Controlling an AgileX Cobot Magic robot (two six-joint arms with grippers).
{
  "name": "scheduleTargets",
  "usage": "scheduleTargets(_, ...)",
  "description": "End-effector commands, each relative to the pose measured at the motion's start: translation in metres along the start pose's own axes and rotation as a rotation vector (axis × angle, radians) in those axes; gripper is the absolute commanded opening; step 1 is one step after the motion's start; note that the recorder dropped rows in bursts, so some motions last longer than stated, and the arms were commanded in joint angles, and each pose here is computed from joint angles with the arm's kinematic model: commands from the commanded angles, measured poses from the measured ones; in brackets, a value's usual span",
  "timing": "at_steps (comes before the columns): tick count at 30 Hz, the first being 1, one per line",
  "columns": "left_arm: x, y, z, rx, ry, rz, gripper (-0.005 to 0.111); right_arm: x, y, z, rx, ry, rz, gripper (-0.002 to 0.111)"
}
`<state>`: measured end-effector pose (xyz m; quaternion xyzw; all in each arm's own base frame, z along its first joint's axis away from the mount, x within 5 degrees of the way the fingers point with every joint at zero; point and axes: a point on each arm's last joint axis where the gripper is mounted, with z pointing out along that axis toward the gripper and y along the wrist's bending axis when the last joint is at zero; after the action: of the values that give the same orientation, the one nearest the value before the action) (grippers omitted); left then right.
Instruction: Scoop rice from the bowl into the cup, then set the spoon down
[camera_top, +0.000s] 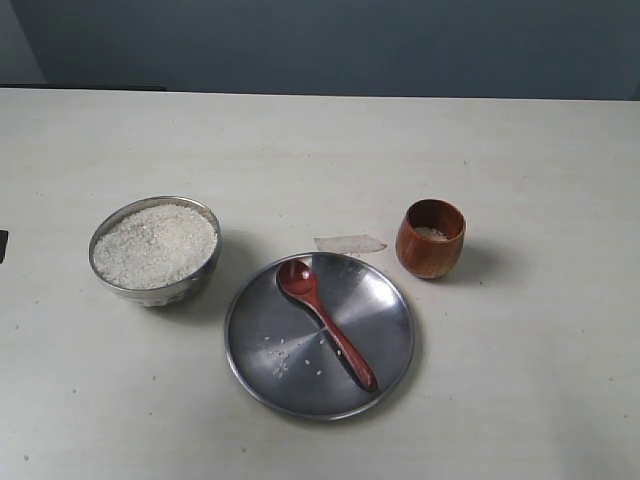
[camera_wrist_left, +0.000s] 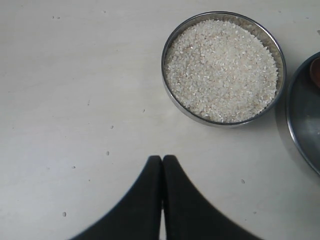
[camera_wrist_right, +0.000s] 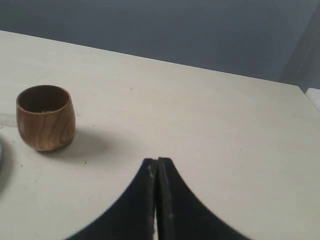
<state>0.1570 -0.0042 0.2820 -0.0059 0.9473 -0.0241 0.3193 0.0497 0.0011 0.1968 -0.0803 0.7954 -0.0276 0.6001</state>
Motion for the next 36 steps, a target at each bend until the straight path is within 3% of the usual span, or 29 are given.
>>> scheduleTargets(1,-0.0014,-0.0016,-0.0003,0.007,-0.007,0.004,0.0,0.0005,-0.0002,0.0002,0.006,-0.007,-0.006,-0.001)
scheduleTargets(13,-0.0014,-0.0016,-0.0003,0.007,-0.007,0.004,0.0,0.0007,-0.0004,0.0002,0.008,-0.004,-0.01,-0.001)
scheduleTargets(23,-0.0014,-0.0016,-0.0003,0.007,-0.007,0.004,0.0,-0.0002,-0.0043,-0.0001,0.08,-0.015,0.111,-0.001)
scheduleTargets(36,-0.0016,-0.0016,-0.0003,0.007,-0.009,0.004,0.0,0.0034,-0.0054,0.0013,0.105,-0.004,0.098,-0.001)
